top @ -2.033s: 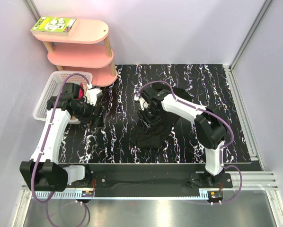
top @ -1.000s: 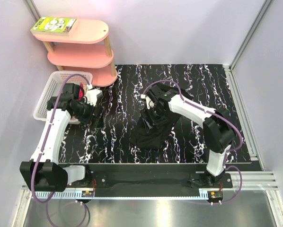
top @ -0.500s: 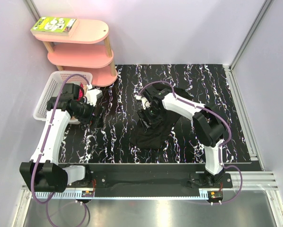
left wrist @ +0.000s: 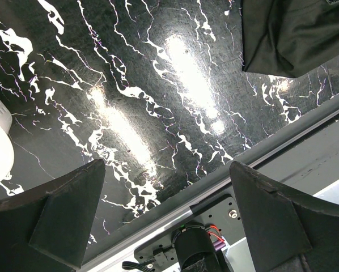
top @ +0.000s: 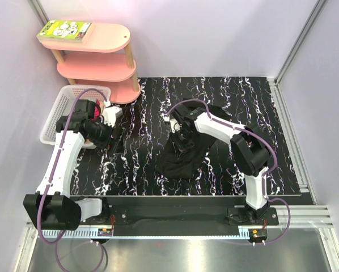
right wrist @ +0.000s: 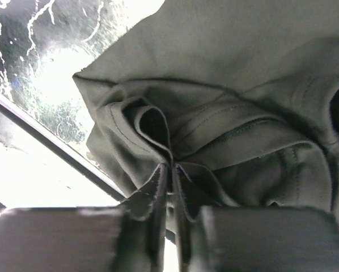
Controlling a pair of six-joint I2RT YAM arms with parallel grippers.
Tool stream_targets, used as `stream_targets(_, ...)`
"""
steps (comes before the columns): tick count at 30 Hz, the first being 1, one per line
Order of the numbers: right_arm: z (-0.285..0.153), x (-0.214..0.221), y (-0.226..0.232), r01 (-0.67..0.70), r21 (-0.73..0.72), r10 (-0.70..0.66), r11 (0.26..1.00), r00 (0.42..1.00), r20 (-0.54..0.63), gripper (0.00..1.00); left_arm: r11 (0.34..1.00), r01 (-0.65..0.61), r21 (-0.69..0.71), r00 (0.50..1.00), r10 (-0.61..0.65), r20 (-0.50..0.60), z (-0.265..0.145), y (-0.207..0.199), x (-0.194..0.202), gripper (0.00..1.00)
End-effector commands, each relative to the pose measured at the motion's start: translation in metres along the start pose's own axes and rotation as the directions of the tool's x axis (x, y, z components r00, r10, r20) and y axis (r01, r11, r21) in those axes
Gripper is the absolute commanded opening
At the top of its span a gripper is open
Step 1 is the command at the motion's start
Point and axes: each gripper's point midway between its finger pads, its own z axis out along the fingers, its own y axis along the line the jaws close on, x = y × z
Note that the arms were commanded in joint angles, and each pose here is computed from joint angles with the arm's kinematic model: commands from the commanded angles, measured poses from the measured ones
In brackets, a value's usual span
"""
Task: Fold and stack the t-shirts
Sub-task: Fold the folded rectangular tshirt in 1/3 of the way
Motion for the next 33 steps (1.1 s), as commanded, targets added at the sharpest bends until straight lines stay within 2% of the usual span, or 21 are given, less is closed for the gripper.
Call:
stream_targets(1, -0.019, -0.004, 0.014, -0.007, -0.05, 0.01, 0.999, 0.998, 0.057, 0.0, 0.998, -0.041, -0.04, 0.997, 0.043, 0.061, -0.01, 0.008, -0.019, 0.98)
stream_targets(6, -0.035, -0.011, 0.006, -0.014, 0.003, 0.014, 1.0, 0.993, 0.115, 0.0, 0.999, -0.038, -0.035, 0.997, 0.04, 0.06, -0.009, 0.007, -0.017, 0.98)
stream_targets(13, -0.072, -0.047, -0.031, -0.095, 0.094, 0.069, 0.991, 0.966, 0.25, 0.0, 0.999, -0.034, -0.036, 0.998, 0.036, 0.059, -0.009, 0.007, -0.016, 0.98)
stream_targets(24, -0.036, -0.046, -0.081, -0.191, 0.153, 0.165, 0.97, 0.971, 0.172, 0.0, 0.998, -0.042, -0.044, 0.997, 0.044, 0.062, -0.01, 0.007, -0.014, 0.98)
stream_targets(25, -0.031, -0.044, -0.081, -0.199, 0.138, 0.178, 0.97, 0.972, 0.155, 0.1, 0.998, -0.044, -0.045, 0.997, 0.047, 0.064, -0.011, 0.007, -0.014, 0.98)
stream_targets(26, -0.027, -0.042, -0.08, -0.204, 0.126, 0.187, 0.971, 0.973, 0.137, 0.28, 0.998, -0.044, -0.049, 0.997, 0.047, 0.066, -0.012, 0.007, -0.015, 0.98)
stream_targets(27, -0.021, -0.037, -0.079, -0.214, 0.111, 0.202, 0.971, 0.974, 0.106, 0.39, 0.998, -0.047, -0.05, 0.996, 0.051, 0.067, -0.012, 0.007, -0.015, 0.98)
stream_targets(28, -0.018, -0.035, -0.078, -0.218, 0.107, 0.208, 0.97, 0.973, 0.094, 0.6, 0.997, -0.05, -0.053, 0.996, 0.054, 0.066, -0.013, 0.008, -0.014, 0.98)
stream_targets(29, -0.017, -0.034, -0.079, -0.225, 0.108, 0.216, 0.968, 0.972, 0.088, 0.72, 0.997, -0.05, -0.056, 0.996, 0.053, 0.064, -0.013, 0.008, -0.014, 0.98)
stream_targets(31, -0.022, -0.034, -0.085, -0.229, 0.151, 0.215, 0.962, 0.971, 0.1, 0.87, 0.997, -0.053, -0.057, 0.996, 0.057, 0.066, -0.014, 0.008, -0.015, 0.98)
stream_targets(32, -0.032, -0.038, -0.085, -0.23, 0.165, 0.21, 0.959, 0.969, 0.128, 0.99, 0.997, -0.052, -0.055, 0.996, 0.056, 0.066, -0.014, 0.008, -0.015, 0.98)
stream_targets(33, -0.038, -0.04, -0.089, -0.229, 0.199, 0.202, 0.953, 0.968, 0.148, 1.0, 0.997, -0.052, -0.054, 0.996, 0.056, 0.067, -0.014, 0.008, -0.016, 0.98)
